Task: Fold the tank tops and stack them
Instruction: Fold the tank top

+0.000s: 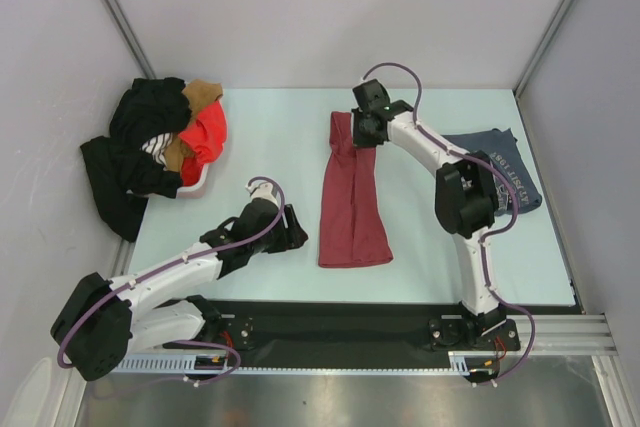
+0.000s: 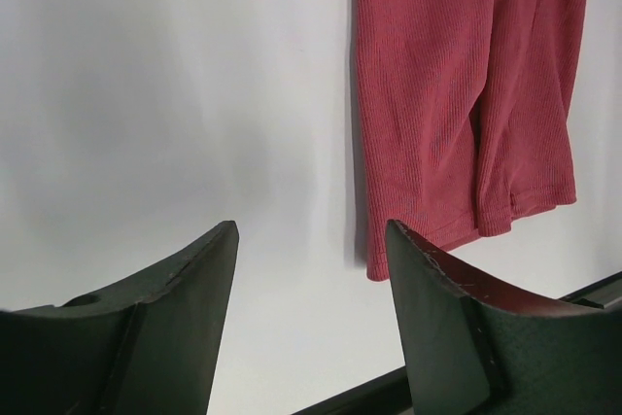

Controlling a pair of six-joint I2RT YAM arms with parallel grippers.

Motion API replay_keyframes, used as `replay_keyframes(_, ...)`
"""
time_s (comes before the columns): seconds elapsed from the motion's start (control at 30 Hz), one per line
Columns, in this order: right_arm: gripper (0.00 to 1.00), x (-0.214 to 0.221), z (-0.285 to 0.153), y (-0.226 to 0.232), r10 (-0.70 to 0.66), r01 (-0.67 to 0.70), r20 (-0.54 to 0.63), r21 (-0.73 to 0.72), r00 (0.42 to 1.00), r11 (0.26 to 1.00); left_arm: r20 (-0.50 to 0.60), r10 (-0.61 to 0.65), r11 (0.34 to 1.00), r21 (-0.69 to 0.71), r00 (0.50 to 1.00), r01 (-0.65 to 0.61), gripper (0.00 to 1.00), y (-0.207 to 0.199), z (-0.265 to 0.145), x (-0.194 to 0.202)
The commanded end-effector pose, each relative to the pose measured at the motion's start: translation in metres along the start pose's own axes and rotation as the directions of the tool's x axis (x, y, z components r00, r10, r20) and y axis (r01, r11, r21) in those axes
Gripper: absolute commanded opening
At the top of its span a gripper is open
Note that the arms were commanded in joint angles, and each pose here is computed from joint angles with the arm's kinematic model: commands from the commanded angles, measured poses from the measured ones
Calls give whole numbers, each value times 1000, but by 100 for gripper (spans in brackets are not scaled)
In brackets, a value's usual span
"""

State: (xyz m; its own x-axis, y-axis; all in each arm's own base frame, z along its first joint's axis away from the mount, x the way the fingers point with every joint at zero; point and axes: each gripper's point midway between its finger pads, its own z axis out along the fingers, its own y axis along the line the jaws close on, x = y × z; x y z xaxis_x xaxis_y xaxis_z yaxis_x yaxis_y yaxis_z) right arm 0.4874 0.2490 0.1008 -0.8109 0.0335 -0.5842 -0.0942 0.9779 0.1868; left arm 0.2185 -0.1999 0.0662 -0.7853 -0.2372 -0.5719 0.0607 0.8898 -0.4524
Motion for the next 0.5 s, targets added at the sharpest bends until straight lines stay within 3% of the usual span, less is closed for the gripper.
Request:
replay_keyframes(0.0, 0, -3, 10, 2, 16, -16, 5, 13, 1000, 1000, 2, 21, 1000, 16, 1000, -21, 68, -2, -1, -1)
replay_keyframes(0.47, 0, 11, 52, 3, 29, -28, -35, 38, 999, 999, -11, 68, 996, 52, 998, -67, 68, -23, -4, 0)
